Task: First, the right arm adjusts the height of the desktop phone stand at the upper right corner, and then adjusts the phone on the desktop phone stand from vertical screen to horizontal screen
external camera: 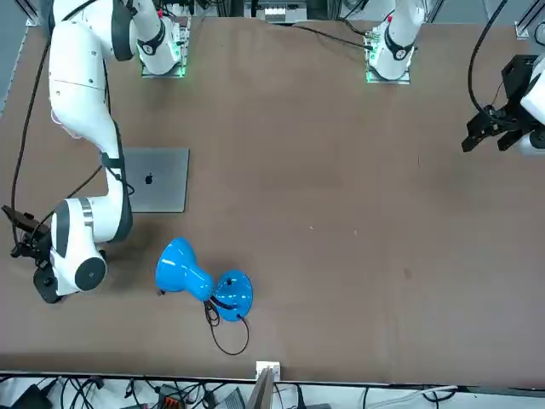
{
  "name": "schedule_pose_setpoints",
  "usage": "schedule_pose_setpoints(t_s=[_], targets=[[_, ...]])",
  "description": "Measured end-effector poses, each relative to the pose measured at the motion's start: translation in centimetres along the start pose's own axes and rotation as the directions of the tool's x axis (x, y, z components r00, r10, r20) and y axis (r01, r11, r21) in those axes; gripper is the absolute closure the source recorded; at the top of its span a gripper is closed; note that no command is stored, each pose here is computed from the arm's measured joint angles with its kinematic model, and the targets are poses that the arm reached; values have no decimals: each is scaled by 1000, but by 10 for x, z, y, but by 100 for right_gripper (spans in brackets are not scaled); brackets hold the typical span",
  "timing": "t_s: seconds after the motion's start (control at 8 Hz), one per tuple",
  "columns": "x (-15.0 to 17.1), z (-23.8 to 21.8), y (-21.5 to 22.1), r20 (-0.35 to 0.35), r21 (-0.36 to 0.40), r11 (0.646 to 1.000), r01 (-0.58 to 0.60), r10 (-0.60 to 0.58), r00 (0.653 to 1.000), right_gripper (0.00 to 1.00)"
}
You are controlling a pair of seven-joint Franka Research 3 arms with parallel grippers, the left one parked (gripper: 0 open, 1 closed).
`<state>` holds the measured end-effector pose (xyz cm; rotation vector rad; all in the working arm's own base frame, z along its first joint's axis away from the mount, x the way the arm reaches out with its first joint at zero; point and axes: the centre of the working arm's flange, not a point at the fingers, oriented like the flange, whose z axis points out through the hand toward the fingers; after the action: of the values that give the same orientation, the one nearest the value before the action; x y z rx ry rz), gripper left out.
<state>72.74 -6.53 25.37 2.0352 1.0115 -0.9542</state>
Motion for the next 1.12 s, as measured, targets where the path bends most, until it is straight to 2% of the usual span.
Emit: schedule_pose_setpoints(t_s=[0.25,0.88,1.12], targets=[[1,-2,-1,-1,-3,1000,2,-2,1000,82],[2,-21,-1,-23,-30,1000,-3,2,1000,82],[1,-24,0,-46,-16,1000,-13,12,999,82]])
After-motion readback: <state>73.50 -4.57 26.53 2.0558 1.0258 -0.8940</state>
